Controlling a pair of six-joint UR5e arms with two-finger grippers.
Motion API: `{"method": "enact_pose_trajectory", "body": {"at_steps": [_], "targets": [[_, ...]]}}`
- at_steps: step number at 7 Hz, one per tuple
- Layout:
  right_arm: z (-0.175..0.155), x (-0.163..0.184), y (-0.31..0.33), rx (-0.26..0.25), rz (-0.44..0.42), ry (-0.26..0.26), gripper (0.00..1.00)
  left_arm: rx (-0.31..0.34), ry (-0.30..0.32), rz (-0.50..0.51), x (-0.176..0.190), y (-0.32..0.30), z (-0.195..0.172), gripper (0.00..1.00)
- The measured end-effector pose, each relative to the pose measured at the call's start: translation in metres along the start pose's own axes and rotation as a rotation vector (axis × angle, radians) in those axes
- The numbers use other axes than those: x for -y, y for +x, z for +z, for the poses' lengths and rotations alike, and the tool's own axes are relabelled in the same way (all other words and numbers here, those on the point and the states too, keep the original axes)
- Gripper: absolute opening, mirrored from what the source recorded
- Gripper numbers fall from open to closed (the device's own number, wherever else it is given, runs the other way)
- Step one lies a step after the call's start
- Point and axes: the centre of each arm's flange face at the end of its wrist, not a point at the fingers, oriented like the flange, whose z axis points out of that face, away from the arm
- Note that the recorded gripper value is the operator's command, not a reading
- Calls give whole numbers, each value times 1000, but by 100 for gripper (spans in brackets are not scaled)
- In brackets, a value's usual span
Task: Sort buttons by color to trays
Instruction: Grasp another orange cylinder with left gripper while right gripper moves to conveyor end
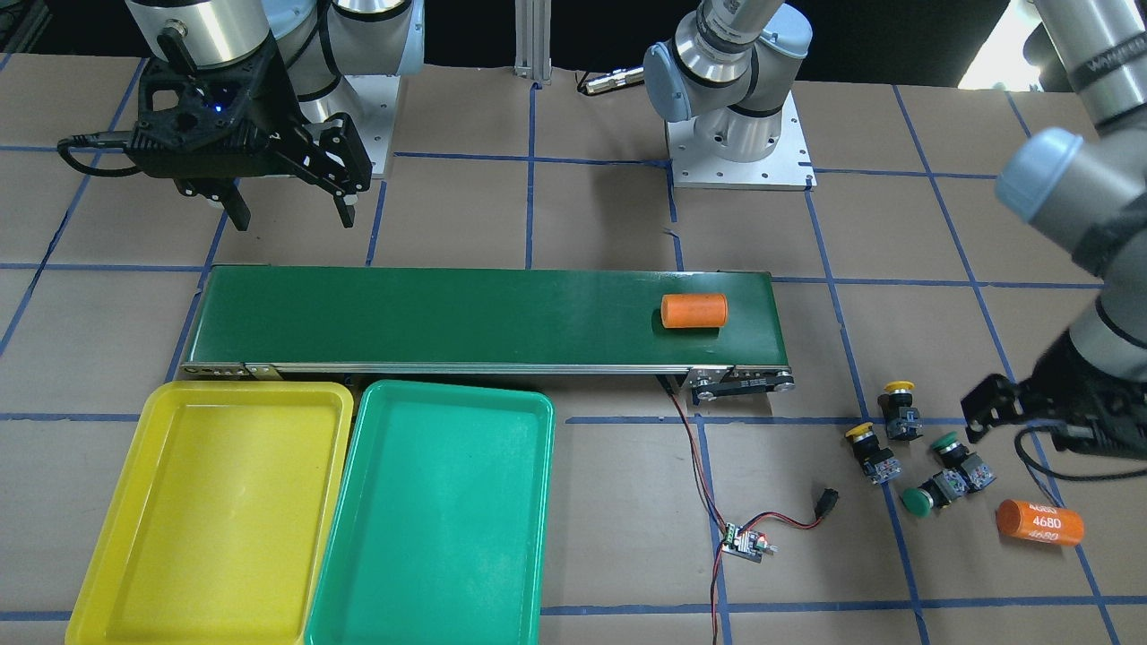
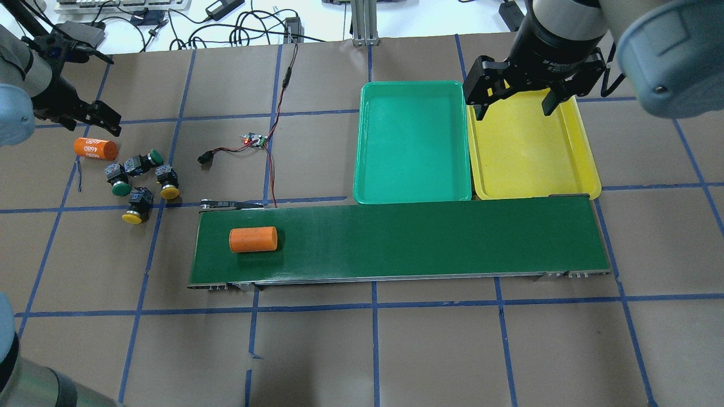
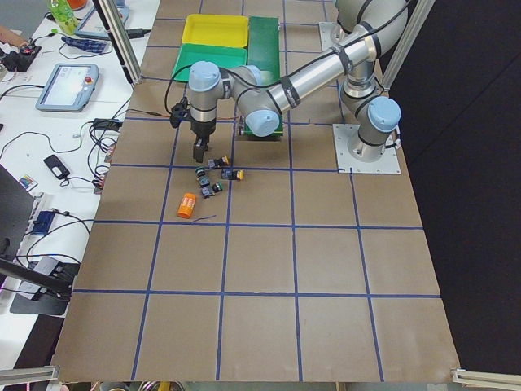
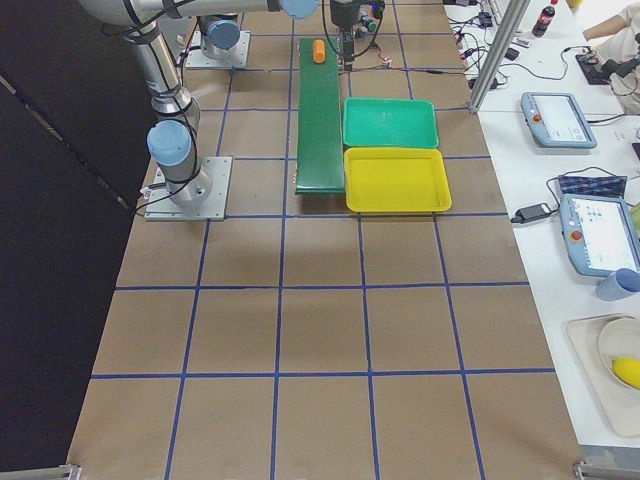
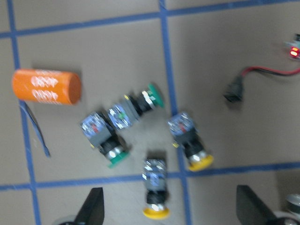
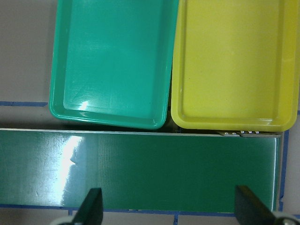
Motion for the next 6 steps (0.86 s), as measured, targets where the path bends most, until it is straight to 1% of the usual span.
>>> {"method": "enact_pose_trajectory", "body": {"at_steps": [1,2,3,5,6], "targets": [[25,-1,-3,-1,-13,-50,100,1,1,28,17,-22,20,100],[47,-5,-9,-1,-43,-94,100,-5,-6,54,25,-45,42,100],[61,-9,-14,0,-114,-126,100,-23,-5,70,26,-67,61,100],[101,-26,-13,3,-327,-213,100,-70,12,59,22,-102,90,100],[124,-36,-7,-22,-403,-251,100,-74,14,60,23,-111,98,100]]}}
